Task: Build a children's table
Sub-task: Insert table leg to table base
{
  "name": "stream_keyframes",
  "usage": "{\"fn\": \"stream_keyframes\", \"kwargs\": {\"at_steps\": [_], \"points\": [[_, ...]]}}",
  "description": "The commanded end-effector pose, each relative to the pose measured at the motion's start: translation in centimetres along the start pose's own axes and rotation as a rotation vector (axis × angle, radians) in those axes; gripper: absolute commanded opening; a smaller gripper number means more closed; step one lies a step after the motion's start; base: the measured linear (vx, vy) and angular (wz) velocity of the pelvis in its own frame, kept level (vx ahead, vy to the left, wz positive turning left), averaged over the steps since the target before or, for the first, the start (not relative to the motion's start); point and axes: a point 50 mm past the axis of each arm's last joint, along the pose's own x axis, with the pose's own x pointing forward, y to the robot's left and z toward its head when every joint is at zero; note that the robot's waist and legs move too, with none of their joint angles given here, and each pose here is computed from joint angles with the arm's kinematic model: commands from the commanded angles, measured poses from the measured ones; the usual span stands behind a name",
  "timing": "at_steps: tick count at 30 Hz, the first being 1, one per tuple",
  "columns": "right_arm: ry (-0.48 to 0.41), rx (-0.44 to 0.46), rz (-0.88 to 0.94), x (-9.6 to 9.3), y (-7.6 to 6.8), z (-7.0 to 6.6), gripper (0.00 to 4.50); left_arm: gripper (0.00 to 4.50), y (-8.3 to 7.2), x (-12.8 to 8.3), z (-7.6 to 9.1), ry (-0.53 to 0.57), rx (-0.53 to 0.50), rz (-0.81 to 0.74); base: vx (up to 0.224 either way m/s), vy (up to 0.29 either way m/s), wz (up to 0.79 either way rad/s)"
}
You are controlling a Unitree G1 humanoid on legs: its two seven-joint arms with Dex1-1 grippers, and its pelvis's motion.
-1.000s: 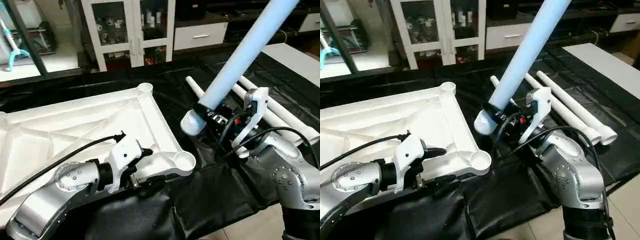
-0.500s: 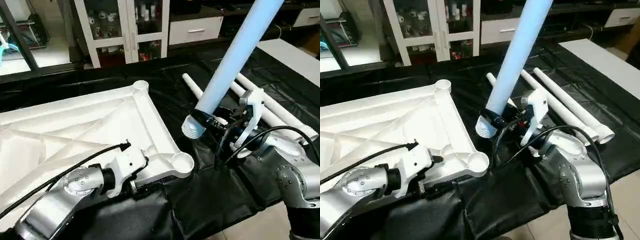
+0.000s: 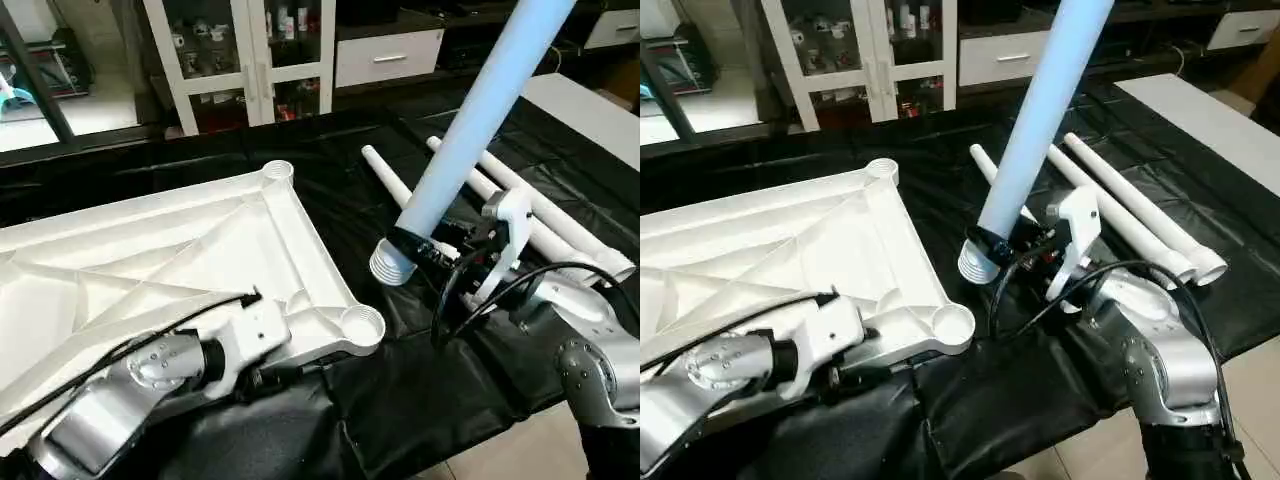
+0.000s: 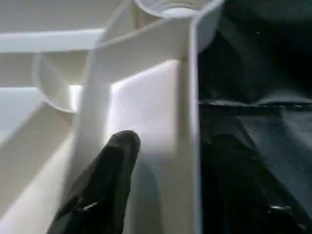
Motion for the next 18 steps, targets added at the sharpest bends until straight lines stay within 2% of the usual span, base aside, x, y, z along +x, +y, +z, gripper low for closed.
{"fn": "stream_keyframes", "kwargs": {"at_steps": [1, 2, 6, 14, 18], "points": [[-0.028, -0.047, -0.005, -0.1, 0.1, 0.8, 1.87, 2.39, -0.3, -0.1, 0.1, 0.016, 0.015, -0.010, 0.000, 0.000, 0.00], [-0.029, -0.047, -0.006, -0.1, 0.1, 0.8, 1.87, 2.12, -0.2, -0.1, 0.0, 0.022, 0.016, -0.011, 0.000, 0.000, 0.00], [-0.030, -0.037, -0.006, 0.0, 0.4, 0.5, 1.87, 1.93, -0.1, 0.1, -0.7, 0.063, 0.014, 0.001, 0.000, 0.000, 0.00], [-0.060, -0.028, 0.009, 0.8, 1.0, 0.6, 1.87, 1.11, 1.0, -0.1, -1.5, 0.075, -0.007, 0.062, 0.000, 0.000, 0.00], [-0.057, 0.005, 0.009, 0.5, 1.1, -0.1, 1.87, 0.92, 0.6, 0.1, -2.6, 0.115, -0.002, 0.042, 0.000, 0.000, 0.00]]}}
